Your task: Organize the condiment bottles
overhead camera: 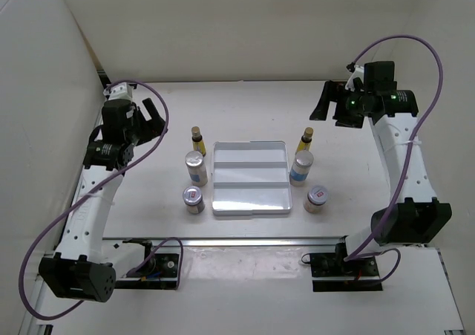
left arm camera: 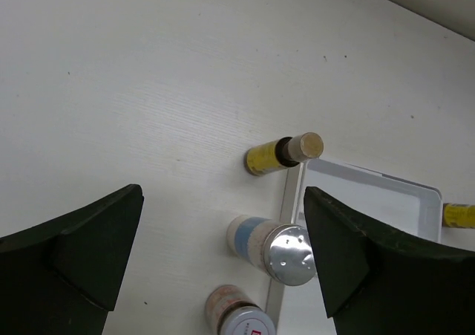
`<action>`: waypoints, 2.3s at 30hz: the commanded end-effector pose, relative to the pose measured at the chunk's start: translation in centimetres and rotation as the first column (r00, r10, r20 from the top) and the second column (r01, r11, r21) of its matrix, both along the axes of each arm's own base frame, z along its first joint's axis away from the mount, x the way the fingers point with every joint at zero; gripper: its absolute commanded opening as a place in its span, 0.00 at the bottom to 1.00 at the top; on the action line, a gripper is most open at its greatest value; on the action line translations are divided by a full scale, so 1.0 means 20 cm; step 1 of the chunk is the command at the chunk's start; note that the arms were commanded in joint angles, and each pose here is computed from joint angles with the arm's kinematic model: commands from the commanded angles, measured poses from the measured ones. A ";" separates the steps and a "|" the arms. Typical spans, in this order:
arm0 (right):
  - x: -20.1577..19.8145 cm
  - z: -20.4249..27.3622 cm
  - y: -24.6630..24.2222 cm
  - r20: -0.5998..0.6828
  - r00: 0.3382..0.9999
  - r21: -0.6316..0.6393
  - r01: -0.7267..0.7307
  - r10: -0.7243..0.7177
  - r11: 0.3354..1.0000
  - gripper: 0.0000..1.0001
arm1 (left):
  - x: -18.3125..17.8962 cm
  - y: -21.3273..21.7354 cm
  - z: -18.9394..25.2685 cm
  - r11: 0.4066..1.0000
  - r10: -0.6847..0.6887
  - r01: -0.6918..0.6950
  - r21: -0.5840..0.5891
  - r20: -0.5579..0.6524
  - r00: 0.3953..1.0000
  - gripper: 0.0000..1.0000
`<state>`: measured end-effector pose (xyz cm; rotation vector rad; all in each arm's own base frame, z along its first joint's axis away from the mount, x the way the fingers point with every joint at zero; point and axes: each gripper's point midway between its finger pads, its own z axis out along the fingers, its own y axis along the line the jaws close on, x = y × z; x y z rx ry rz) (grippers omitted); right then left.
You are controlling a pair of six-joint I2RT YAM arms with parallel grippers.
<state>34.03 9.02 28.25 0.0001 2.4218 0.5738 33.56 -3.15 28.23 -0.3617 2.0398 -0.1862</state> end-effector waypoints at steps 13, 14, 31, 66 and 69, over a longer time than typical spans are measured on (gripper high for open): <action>0.17 -0.17 0.06 -0.105 0.994 0.045 -0.021 0.025 0.999 1.00 | 0.06 0.00 -0.13 0.999 -0.031 0.031 0.011 -0.029 0.999 1.00; 0.19 -0.17 0.06 -0.106 0.994 0.045 -0.021 0.025 0.999 1.00 | 0.06 0.00 -0.13 0.999 -0.031 0.031 0.011 -0.029 0.999 1.00; 0.32 -0.49 0.01 -0.255 0.962 -0.314 0.010 -0.094 0.949 0.74 | 0.08 -0.02 -0.25 1.000 -0.001 -0.001 -0.024 -0.094 0.996 1.00; 0.41 -0.72 0.06 -0.311 0.947 -0.342 -0.033 -0.079 0.939 0.18 | 0.07 0.00 -0.35 1.000 0.009 -0.008 0.009 -0.128 0.992 1.00; 0.41 -0.60 0.04 -0.250 0.964 -0.351 -0.004 -0.090 0.936 0.09 | 0.08 0.00 -0.36 1.000 0.009 -0.008 0.010 -0.137 0.991 1.00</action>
